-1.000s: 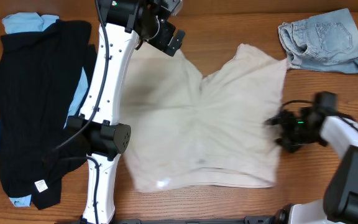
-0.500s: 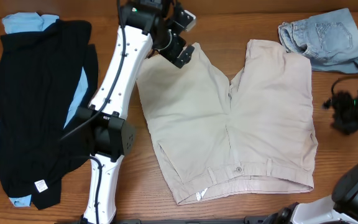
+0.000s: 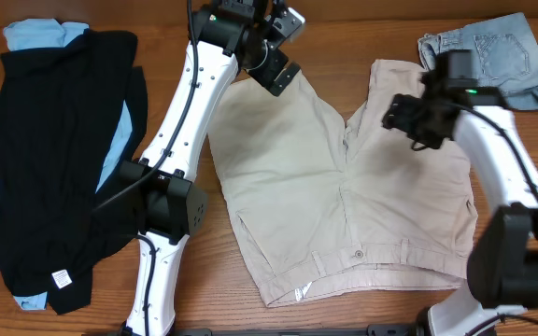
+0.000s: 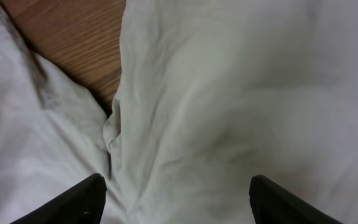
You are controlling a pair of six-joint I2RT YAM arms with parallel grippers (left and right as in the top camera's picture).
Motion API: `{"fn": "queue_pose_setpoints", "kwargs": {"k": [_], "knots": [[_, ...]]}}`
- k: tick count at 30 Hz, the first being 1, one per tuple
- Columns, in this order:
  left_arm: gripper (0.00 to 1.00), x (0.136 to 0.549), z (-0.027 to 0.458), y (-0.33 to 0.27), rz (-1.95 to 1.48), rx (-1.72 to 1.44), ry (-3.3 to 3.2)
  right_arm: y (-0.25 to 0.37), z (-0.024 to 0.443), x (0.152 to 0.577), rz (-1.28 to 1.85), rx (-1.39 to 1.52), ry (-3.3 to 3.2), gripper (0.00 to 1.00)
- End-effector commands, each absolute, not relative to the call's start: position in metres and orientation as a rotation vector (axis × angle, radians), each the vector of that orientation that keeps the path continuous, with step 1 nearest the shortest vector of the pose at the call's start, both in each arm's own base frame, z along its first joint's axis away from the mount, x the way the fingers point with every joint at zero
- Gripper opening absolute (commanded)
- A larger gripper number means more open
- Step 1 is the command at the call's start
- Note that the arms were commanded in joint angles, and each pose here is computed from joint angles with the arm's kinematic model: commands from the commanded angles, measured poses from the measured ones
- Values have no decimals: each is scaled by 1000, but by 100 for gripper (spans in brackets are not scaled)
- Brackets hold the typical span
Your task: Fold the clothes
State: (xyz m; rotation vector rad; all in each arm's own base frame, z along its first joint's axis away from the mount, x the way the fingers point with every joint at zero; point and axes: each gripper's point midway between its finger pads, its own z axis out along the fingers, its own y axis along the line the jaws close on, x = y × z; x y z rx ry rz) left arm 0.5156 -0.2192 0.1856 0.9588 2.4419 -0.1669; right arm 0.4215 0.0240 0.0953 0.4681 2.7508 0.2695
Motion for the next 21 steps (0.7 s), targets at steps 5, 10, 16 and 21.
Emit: {"fn": "queue_pose_setpoints", "kwargs": {"k": [5, 10, 16, 21], "knots": [[100, 537, 180, -162, 165, 827, 2501, 45, 36, 441, 100, 353, 2791, 77], [100, 544, 183, -128, 320, 713, 2529, 60, 4, 437, 29, 248, 2852, 76], [100, 549, 184, -104, 365, 649, 2545, 97, -8, 426, 40, -22, 2899, 72], [100, 551, 183, -89, 363, 570, 2567, 156, -11, 396, 75, -353, 2928, 70]]}}
